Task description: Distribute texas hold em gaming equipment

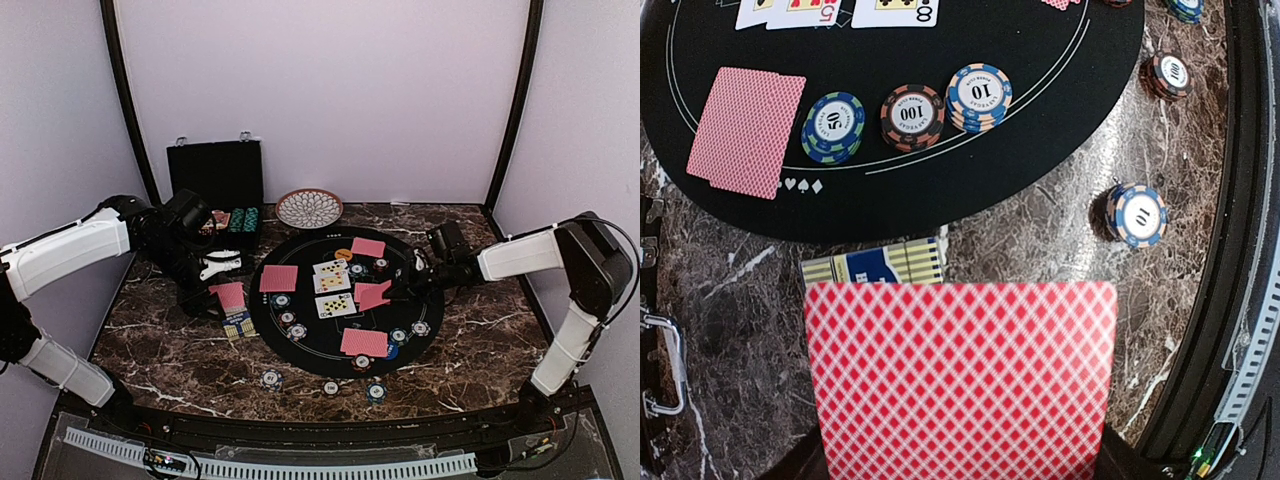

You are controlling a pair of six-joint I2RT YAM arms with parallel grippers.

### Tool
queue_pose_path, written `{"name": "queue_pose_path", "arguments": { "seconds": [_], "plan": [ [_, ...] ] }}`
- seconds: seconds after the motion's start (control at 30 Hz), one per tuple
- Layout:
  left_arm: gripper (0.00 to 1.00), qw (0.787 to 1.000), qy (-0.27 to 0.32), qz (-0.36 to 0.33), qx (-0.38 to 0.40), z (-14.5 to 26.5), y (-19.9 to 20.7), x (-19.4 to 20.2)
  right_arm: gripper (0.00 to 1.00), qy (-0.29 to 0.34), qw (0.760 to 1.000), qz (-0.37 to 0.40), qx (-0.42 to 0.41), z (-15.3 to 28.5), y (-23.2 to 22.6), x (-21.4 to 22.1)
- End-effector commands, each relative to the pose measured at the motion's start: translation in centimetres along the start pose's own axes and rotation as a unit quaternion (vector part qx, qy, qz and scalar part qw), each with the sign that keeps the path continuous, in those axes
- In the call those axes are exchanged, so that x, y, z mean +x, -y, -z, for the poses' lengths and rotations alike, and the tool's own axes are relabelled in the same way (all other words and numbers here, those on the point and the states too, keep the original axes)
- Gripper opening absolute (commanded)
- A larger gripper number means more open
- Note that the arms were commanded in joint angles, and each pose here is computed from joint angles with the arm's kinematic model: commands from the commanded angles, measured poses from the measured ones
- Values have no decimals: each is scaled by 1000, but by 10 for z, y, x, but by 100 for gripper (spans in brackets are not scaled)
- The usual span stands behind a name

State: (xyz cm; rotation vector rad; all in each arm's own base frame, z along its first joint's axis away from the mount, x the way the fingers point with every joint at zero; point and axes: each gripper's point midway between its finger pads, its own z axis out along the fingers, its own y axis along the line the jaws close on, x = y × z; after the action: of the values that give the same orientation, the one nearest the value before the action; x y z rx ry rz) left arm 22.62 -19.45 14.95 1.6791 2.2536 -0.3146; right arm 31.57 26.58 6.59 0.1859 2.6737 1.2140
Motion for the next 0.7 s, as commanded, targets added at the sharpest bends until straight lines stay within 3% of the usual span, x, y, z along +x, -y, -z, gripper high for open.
{"name": "queue_pose_path", "arguments": {
  "seconds": [0.0, 0.1, 0.23, 0.43, 0.67],
  "plan": [
    [0, 1000, 11, -7, -10, 8, 1, 1, 0, 2, 1000, 9, 26, -3, 16, -1],
    [0, 1000, 13, -7, -11, 8, 1, 0, 3, -4, 999, 6, 43, -6, 25, 1],
    [0, 1000, 11, -6, -10, 7, 0, 0, 15, -11, 998, 5, 63, -7, 37, 7],
    [0, 1000, 11, -6, -13, 3, -3, -1, 37, -4, 995, 12, 95, 3, 41, 6],
    [0, 1000, 7, 4, -22, -9, -12, 6, 63, 58, 992, 40, 107, 39, 10, -16]
  ]
}}
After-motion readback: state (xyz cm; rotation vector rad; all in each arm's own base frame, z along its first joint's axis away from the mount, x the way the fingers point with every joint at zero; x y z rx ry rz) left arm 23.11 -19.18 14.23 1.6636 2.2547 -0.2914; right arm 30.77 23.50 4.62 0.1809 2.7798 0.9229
